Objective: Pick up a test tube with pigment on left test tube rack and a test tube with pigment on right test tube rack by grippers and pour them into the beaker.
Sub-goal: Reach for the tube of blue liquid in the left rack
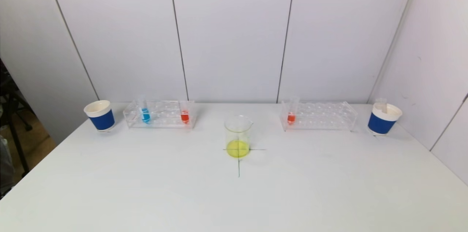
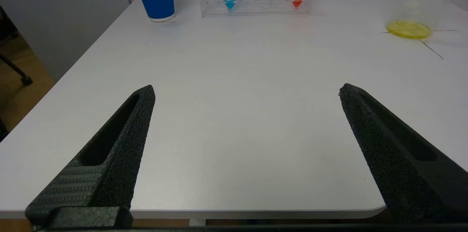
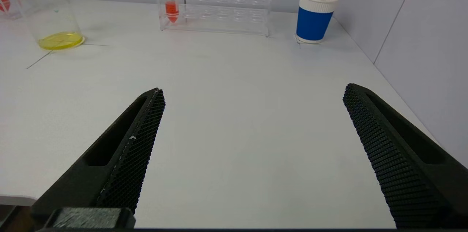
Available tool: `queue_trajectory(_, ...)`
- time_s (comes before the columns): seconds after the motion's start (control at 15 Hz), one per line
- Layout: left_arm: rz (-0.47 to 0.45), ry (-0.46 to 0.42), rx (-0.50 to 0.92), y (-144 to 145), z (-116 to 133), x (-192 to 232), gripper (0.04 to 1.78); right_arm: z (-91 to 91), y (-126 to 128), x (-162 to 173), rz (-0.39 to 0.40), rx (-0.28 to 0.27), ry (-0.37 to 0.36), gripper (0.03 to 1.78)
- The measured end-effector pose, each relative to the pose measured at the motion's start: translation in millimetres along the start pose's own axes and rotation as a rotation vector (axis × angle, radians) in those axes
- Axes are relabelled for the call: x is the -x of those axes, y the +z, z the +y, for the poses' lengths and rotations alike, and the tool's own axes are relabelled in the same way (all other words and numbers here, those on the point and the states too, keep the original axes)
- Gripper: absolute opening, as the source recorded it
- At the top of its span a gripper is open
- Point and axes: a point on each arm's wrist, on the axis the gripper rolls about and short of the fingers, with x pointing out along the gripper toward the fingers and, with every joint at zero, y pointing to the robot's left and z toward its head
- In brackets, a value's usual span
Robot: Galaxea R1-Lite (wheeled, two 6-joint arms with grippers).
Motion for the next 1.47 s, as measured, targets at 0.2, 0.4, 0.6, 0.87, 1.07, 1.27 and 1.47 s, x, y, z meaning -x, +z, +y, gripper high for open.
queue_trajectory(0.2, 0.000, 0.001, 0.000, 0.0, 0.0, 0.0, 1.76, 0.0, 0.0, 0.0, 0.000, 0.000, 0.000, 1.77)
queue_trajectory(0.4, 0.002, -0.001, -0.012, -0.2, 0.0, 0.0, 1.76, 0.0, 0.0, 0.0, 0.000, 0.000, 0.000, 1.77)
queue_trajectory(0.6, 0.007, -0.002, -0.013, -0.5, -0.1, 0.1, 1.76, 0.0, 0.0, 0.0, 0.000, 0.000, 0.000, 1.77)
queue_trajectory(0.87, -0.019, 0.007, -0.023, 7.9, 0.2, 2.9, 1.76, 0.0, 0.0, 0.0, 0.000, 0.000, 0.000, 1.77)
queue_trajectory(1.07, -0.083, 0.000, -0.045, 39.2, 0.3, 13.5, 1.76, 0.0, 0.0, 0.0, 0.000, 0.000, 0.000, 1.77)
queue_trajectory(1.27, -0.122, -0.005, -0.047, 90.9, 0.7, 18.8, 1.76, 0.0, 0.0, 0.0, 0.000, 0.000, 0.000, 1.77)
queue_trajectory(1.47, -0.087, -0.009, -0.049, 137.8, 1.2, 0.6, 1.76, 0.0, 0.0, 0.0, 0.000, -0.001, 0.000, 1.77)
